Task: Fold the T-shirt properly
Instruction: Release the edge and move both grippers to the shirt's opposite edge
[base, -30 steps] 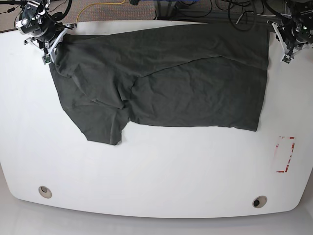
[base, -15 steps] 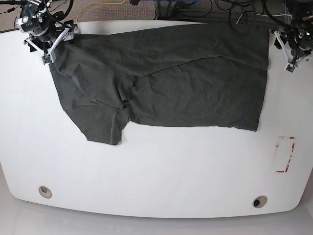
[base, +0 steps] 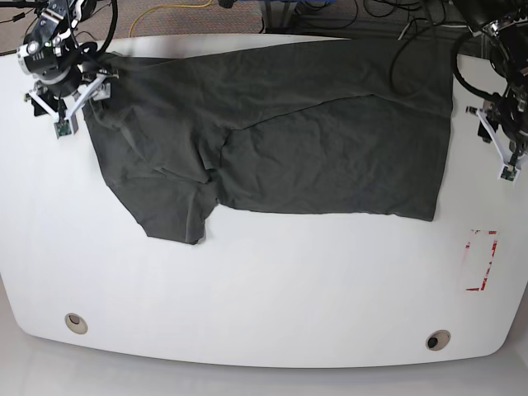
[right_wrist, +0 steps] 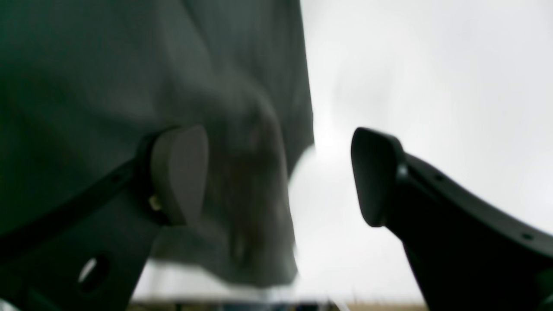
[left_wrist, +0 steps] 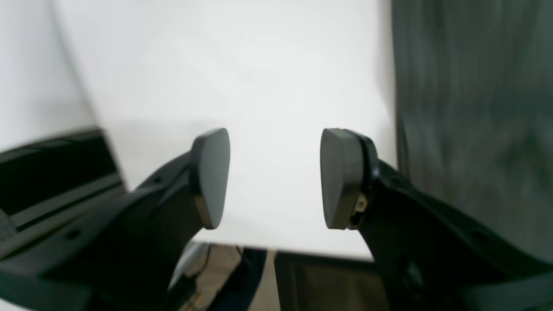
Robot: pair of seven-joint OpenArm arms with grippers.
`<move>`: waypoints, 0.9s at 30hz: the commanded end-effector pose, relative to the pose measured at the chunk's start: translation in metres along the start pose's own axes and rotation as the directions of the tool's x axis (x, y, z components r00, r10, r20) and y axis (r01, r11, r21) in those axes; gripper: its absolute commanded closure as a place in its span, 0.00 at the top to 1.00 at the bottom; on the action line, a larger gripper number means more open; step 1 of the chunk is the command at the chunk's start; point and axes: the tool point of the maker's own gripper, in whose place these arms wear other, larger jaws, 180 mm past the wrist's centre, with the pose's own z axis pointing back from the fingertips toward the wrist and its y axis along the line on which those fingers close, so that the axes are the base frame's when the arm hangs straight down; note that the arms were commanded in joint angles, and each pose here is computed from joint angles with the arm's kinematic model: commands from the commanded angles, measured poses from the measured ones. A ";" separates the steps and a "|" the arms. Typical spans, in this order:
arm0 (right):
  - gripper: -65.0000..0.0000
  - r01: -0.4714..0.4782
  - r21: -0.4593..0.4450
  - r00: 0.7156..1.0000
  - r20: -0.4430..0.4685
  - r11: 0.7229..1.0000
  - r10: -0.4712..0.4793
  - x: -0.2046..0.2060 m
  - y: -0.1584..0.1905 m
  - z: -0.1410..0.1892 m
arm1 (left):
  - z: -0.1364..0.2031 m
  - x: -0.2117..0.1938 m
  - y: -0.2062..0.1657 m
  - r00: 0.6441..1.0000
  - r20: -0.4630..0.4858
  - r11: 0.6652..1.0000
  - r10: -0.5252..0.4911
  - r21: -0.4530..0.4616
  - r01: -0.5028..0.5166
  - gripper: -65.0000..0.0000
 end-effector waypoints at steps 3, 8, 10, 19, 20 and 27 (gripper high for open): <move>0.75 0.040 -0.002 0.996 0.079 0.999 -0.040 0.034 -0.013 -0.015 | 0.002 0.044 0.003 0.996 0.091 1.000 -0.013 0.006 0.013 0.48; 0.75 0.099 0.038 0.984 0.145 0.994 -0.103 0.071 -0.018 -0.036 | -0.010 0.066 0.004 0.992 0.123 0.999 0.021 -0.035 -0.016 0.48; 0.75 0.103 0.067 0.981 0.159 0.992 -0.113 0.087 -0.016 -0.048 | -0.015 0.078 0.007 0.987 0.155 0.998 0.046 -0.053 -0.038 0.48; 0.75 0.149 0.192 0.961 0.202 0.970 -0.187 0.132 -0.010 -0.092 | -0.044 0.112 0.000 0.969 0.222 0.984 0.113 -0.162 -0.077 0.48; 0.75 0.156 0.195 0.961 0.199 0.968 -0.194 0.132 -0.012 -0.096 | -0.046 0.114 -0.001 0.967 0.227 0.982 0.117 -0.169 -0.080 0.48; 0.75 0.189 0.204 0.962 0.156 0.960 -0.223 0.129 -0.009 -0.121 | -0.059 0.111 0.004 0.964 0.220 0.975 0.146 -0.196 -0.103 0.48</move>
